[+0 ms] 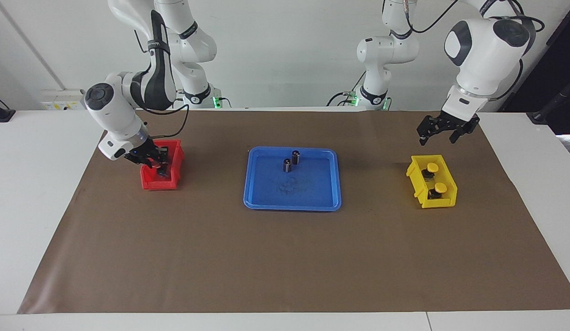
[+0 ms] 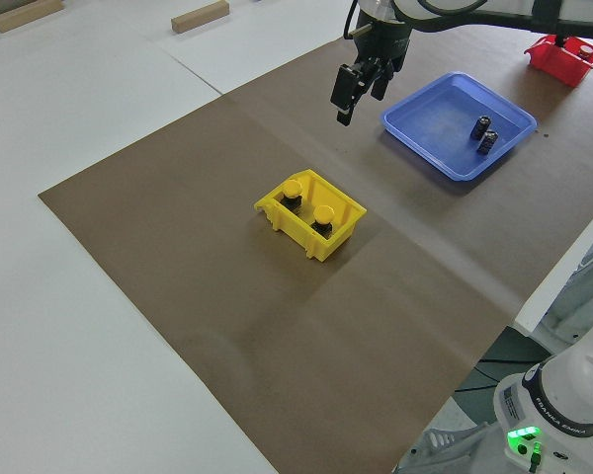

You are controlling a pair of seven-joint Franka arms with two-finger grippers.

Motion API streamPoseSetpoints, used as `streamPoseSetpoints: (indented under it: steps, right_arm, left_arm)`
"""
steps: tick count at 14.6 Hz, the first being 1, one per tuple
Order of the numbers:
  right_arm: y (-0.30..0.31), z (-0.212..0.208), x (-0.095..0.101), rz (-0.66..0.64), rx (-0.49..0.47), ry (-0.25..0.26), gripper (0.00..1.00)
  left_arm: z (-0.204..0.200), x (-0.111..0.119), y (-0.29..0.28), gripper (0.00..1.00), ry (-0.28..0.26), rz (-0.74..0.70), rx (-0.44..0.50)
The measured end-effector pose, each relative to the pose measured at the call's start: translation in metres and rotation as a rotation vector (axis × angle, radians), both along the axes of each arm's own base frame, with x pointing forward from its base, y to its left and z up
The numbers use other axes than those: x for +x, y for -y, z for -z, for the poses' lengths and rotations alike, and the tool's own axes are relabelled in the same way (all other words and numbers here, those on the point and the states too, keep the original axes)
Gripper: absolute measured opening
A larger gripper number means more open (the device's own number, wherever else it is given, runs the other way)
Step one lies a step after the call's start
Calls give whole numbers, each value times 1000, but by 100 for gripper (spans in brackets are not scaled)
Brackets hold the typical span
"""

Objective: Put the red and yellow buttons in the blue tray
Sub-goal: 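Lift the red button with the right gripper while the left gripper grasps a yellow button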

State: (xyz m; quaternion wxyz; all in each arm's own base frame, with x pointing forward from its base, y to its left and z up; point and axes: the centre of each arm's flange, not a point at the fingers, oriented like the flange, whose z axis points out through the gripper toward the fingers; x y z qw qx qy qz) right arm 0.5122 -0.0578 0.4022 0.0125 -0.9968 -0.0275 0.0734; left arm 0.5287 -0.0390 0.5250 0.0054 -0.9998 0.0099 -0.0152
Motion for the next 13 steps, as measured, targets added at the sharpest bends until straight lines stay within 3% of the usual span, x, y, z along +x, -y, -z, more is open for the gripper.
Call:
streamPoseSetpoints:
  steps: [4,7,9,13]
  right_arm:
    - [-3,-77,36,-17,-12,-10,41]
    - [-58,-112,71,-1,-28,30,41]
    - [-128,-113,85,40,-37,69,41]
    - [-264,-82,85,101,-25,116,41]
  left_arm:
    - [31,22,-18,97,9,-4,-2]
    - [67,41,-31,89,4,-20,-1]
    - [88,50,-43,77,6,-35,-4]
    - [113,59,-59,68,18,-58,-6]
